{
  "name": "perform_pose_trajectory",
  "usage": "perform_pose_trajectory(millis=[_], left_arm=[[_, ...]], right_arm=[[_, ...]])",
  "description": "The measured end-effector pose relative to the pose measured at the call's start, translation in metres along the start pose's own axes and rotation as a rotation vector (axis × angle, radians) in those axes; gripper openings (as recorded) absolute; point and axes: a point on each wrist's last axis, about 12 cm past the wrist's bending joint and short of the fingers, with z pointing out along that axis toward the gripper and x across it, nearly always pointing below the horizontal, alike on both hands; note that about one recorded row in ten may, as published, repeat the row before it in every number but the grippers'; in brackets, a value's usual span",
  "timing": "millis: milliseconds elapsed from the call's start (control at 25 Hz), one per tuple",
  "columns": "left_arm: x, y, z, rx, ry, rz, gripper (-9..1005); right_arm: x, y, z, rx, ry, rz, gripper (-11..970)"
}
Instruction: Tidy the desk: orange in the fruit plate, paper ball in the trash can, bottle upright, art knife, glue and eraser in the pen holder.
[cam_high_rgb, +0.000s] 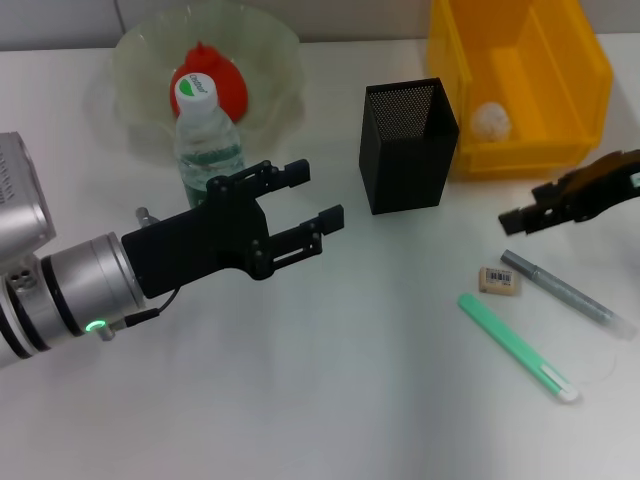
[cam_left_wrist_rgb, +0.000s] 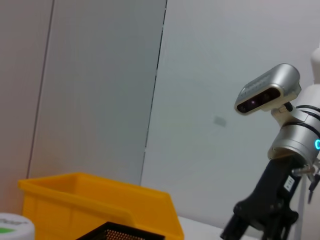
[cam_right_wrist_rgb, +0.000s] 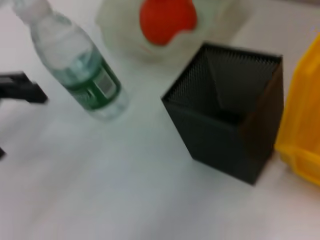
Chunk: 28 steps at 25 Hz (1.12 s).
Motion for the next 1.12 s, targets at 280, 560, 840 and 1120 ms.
perform_pose_trajectory(millis=[280, 560, 840, 1120], left_arm=[[0.003, 0.002, 0.0, -0.022, 0.017, -0.003, 695], [0.004, 0.004, -0.001, -0.038, 0.022, -0.009, 695], [0.004, 0.007, 0.001, -0.062, 0.024, -0.013, 695], [0.003, 0.009, 0.002, -0.069, 0.024, -0.011, 696]], right_arm=[[-0.007, 0.004, 0.019, 0.123, 0.167, -0.006, 768], [-0.007, 0.003, 0.021, 0.148, 0.201, -0.021, 767], [-0.013, 0.011, 0.032, 0.131, 0.229, -0.074, 767], [-0.023, 0.026, 0.044, 0.135, 0.279, -0.223, 768]])
